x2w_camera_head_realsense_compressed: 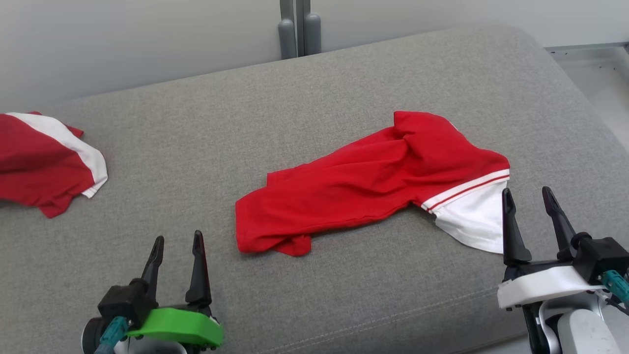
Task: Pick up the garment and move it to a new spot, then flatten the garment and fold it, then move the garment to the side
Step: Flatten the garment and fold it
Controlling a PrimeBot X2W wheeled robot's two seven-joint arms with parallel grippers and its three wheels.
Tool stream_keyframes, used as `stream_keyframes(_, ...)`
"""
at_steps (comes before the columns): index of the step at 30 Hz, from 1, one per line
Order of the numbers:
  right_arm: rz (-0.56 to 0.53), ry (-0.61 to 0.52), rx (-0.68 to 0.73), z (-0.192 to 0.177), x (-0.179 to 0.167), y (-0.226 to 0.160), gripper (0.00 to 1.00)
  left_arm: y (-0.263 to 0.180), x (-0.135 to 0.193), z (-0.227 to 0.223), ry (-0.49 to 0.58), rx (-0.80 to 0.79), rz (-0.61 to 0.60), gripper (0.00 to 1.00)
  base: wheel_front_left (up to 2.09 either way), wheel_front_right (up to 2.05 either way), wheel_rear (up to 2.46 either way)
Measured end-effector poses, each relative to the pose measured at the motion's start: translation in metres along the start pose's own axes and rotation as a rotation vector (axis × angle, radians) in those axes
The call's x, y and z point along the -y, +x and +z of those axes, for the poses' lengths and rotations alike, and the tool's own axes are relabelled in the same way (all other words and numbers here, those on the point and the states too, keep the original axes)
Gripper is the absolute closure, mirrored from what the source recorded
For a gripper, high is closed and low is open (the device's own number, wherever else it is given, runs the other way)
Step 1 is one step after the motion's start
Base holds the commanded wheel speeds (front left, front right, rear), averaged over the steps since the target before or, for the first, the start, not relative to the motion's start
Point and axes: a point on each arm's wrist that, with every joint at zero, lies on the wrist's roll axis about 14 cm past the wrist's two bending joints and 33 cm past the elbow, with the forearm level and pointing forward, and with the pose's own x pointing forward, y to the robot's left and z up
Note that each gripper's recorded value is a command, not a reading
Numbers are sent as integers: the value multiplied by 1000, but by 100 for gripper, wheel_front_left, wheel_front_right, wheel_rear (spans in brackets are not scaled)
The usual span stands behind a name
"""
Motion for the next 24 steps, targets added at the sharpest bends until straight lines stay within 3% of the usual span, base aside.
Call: stream_keyframes(24, 108, 24, -10, -1, -37, 1, 0, -36, -25, 10, 14, 38, 117, 0, 0, 0, 0)
